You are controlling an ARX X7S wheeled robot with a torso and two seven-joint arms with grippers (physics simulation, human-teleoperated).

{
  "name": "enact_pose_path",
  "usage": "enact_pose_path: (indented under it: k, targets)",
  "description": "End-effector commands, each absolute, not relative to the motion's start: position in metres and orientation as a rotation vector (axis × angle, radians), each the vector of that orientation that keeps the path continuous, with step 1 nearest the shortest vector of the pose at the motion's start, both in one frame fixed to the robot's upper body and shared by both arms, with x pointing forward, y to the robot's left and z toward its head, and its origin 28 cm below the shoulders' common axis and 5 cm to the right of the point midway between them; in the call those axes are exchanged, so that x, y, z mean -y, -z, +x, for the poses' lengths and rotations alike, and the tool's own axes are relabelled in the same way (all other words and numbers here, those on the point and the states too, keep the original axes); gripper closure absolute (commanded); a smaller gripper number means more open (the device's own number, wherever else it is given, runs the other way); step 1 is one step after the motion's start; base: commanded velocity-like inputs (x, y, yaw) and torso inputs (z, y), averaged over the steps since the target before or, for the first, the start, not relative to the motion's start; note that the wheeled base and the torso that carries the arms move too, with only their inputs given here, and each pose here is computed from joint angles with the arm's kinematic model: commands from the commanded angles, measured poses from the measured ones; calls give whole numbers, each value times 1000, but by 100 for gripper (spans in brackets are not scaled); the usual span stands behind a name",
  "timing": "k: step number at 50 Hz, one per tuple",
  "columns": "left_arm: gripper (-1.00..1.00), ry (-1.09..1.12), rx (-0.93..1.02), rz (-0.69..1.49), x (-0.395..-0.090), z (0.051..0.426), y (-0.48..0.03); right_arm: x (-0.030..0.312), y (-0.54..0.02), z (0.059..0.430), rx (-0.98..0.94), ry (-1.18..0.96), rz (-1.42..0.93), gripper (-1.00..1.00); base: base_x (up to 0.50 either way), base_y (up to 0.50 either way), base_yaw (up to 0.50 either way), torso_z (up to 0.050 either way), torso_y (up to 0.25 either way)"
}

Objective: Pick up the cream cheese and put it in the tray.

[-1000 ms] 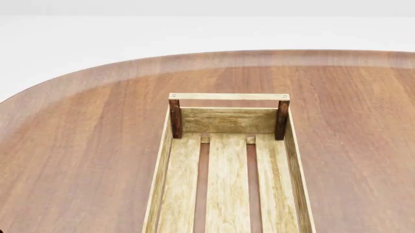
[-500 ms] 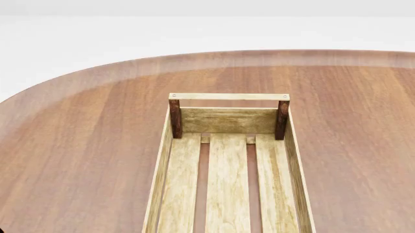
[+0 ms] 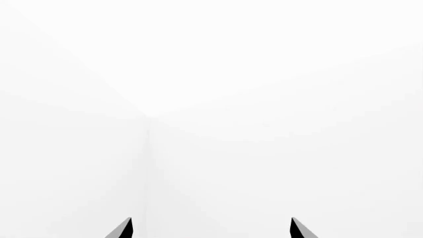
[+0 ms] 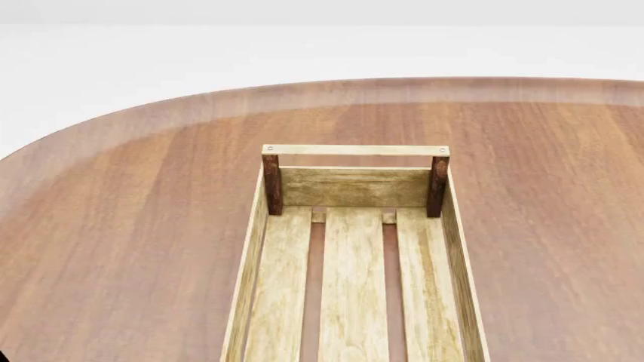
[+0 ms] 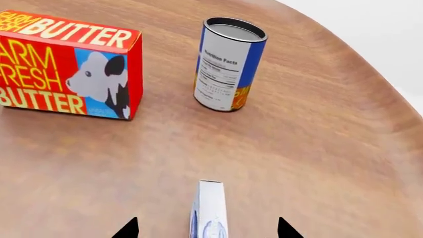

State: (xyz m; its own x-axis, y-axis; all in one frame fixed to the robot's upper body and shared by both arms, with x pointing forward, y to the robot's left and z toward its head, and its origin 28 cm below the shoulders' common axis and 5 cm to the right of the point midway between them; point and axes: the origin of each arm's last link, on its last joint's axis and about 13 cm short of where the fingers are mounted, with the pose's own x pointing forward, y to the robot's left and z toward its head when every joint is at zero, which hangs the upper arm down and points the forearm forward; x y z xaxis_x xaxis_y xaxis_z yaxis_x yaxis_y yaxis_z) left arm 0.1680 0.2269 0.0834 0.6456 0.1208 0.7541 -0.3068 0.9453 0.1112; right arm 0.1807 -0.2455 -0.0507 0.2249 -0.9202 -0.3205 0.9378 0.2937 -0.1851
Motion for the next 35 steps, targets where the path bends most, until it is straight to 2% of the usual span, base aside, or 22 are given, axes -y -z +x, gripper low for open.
enact_pose_path:
  k: [1, 35]
  targets:
    - [-100, -247, 833, 241, -226, 168, -84, 247, 57, 182, -425, 1281, 55, -100, 0, 0, 0, 0, 0]
    - [-100, -241, 836, 244, -225, 168, -84, 255, 77, 182, -484, 1303, 70, -100, 0, 0, 0, 0, 0]
